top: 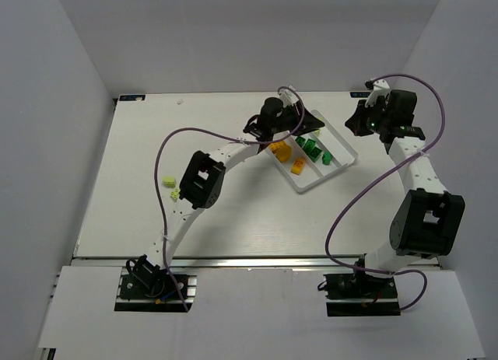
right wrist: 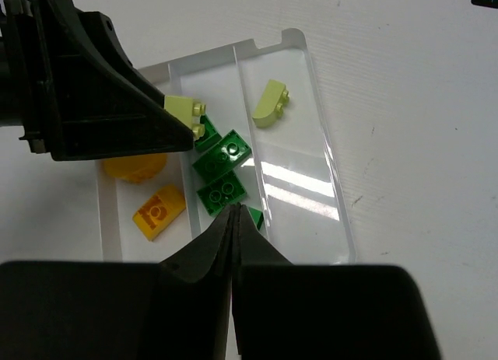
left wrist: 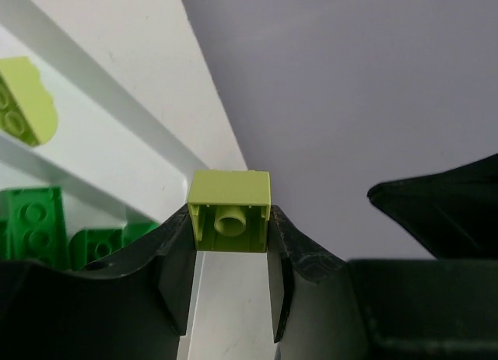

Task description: Sort the legos into containers by color

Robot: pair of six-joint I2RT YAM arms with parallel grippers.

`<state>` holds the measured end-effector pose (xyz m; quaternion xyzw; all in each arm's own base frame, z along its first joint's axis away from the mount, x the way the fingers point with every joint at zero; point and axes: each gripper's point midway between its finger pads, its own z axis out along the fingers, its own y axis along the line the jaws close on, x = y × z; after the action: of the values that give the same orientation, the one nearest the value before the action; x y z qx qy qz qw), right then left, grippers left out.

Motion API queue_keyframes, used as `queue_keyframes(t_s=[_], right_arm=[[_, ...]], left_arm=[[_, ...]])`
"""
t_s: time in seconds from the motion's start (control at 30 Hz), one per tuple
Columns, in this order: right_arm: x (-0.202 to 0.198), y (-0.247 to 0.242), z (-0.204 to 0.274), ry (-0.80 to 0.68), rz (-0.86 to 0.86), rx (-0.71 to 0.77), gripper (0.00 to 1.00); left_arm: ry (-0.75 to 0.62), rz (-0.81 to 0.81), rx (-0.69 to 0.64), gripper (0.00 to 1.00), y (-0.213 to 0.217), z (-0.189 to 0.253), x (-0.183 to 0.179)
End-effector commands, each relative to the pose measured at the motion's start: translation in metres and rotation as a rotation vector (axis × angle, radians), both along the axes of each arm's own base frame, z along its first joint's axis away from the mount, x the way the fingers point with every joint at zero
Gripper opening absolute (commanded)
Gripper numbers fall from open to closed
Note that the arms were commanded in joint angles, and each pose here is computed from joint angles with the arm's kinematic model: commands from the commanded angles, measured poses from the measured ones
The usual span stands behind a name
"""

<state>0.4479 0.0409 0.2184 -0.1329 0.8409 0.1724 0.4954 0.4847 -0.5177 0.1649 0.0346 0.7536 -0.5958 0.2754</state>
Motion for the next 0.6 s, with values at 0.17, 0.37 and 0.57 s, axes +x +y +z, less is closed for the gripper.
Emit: queue_keyframes(t_s=[0.17, 0.37, 0.57], right_arm=[[-0.004, -0.013, 0.011, -0.038, -0.051, 0.047, 0.0], [-0.007, -0.015, 0.007, -0.021, -0.063, 0.079, 0.0], [-0.007, -0.018, 0.006, -0.022, -0.071, 0.094, 0.02]], left_arm=[[-0.13, 0.168, -0.215, 0.03, -0.034, 0.057, 0.013], [-0.097, 0.29, -0.158, 0.08, -0.038, 0.02, 0.03], [-0.116, 0.281, -0.096, 0.18, -0.052, -0.001, 0.018]])
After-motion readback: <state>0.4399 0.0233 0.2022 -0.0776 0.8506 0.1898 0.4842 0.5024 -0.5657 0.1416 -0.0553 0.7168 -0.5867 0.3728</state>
